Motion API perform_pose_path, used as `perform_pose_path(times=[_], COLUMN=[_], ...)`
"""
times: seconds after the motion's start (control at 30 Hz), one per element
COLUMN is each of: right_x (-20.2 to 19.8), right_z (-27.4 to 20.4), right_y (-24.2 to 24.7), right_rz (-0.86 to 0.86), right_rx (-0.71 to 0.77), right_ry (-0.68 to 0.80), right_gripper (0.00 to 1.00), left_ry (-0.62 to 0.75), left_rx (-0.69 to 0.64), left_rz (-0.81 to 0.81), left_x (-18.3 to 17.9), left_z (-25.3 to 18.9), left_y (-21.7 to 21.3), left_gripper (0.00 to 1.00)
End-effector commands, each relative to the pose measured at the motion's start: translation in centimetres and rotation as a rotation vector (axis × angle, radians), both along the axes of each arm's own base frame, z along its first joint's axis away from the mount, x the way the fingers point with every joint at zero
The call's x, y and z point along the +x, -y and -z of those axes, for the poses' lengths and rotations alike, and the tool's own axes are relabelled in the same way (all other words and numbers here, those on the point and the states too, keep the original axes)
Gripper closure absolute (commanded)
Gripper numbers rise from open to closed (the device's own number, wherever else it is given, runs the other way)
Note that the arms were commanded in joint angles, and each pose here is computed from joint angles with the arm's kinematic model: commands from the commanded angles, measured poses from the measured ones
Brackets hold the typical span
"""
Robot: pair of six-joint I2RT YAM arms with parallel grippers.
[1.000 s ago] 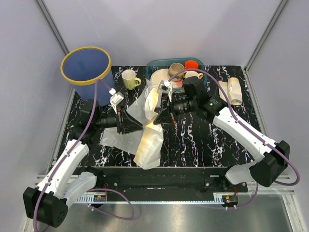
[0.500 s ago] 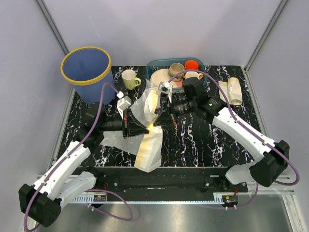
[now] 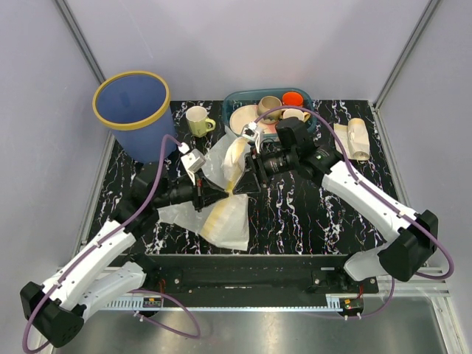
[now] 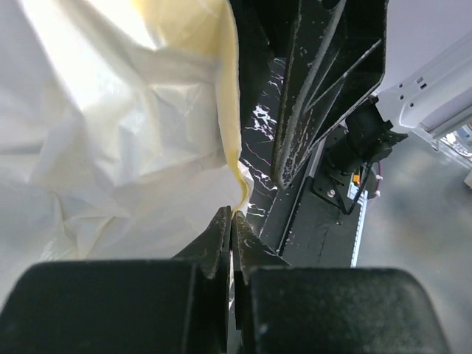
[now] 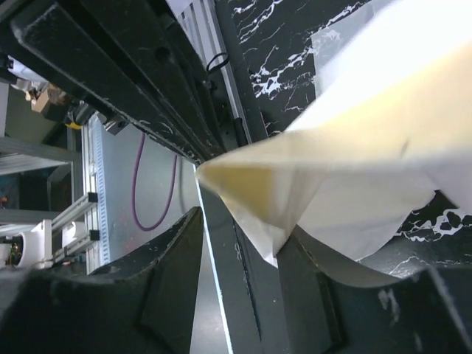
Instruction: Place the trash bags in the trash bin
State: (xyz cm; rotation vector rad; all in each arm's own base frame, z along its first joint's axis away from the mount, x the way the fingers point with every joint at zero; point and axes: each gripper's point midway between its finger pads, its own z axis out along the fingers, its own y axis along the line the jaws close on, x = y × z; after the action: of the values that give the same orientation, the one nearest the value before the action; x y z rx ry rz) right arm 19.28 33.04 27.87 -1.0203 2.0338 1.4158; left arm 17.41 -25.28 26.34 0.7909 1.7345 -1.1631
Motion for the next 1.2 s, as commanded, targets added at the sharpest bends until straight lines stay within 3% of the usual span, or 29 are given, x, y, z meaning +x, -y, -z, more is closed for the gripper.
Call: perform_pose_path(times=[0.0,0.13,0.23,0.4,0.43,0.5,0.53,0.57,0.6,0.67,0.77,1.03,1.1,1.17], right_x=[1.5,1.5,1.7,2.6,2.7,2.2,2.1,1.6,1.0,0.3,-1.3,-2.8,-2.9,-3.0], right_z=[-1.0,-1.3,-1.2,-0.9,-1.1,-1.7,-1.8,-1.5,-2.1,-1.7,-2.5,-3.5,-3.5,-3.8], right_y=[-0.5,-1.3,-1.7,-1.8,-1.8,-1.7,-1.6,-1.4,-1.1,-0.5,0.1,0.4,0.2,0.0], right_rz=[0.062,0.058,0.067,0.092,0.091,0.055,0.043,0.017,-0.031,-0.071,-0.167,-0.259,-0.267,-0.276], right_rx=[-0.003,0.020,0.017,0.001,0.007,0.028,0.035,0.038,0.063,0.069,0.122,0.198,0.202,0.209], right_ry=[-0.011,-0.061,-0.061,-0.029,-0.019,0.019,0.036,0.050,0.119,0.177,0.260,0.329,0.330,0.330], right_gripper=[0.48,0.38,0.41,0.94,1.00,1.00,1.00,1.00,1.00,1.00,1.00,1.00,1.00,1.00], left_ry=[0.085,0.060,0.066,0.089,0.091,0.080,0.084,0.080,0.070,0.056,0.056,0.129,0.165,0.176], left_rx=[-0.035,-0.042,-0.045,-0.033,-0.028,-0.010,-0.010,-0.017,-0.022,-0.048,-0.070,-0.125,-0.116,-0.116], left_rz=[-0.053,-0.064,-0.064,-0.024,-0.024,-0.017,-0.015,0.029,0.046,0.075,0.090,0.253,0.283,0.278], left_x=[0.7,0.9,1.0,0.3,0.3,0.1,0.0,-0.9,-1.3,-1.9,-2.2,-4.5,-5.2,-5.1], left_z=[-2.6,-2.5,-2.6,-2.5,-2.4,-1.8,-1.9,-2.0,-2.1,-2.6,-3.0,-4.3,-4.3,-4.6], left_y=[-0.3,-0.1,0.1,0.5,0.5,0.4,0.2,0.2,-0.1,-1.2,-2.7,-1.7,-1.1,-0.6], left_gripper=[1.00,1.00,1.00,1.00,1.00,0.99,0.94,0.86,0.67,0.58,0.57,0.74,0.74,0.65])
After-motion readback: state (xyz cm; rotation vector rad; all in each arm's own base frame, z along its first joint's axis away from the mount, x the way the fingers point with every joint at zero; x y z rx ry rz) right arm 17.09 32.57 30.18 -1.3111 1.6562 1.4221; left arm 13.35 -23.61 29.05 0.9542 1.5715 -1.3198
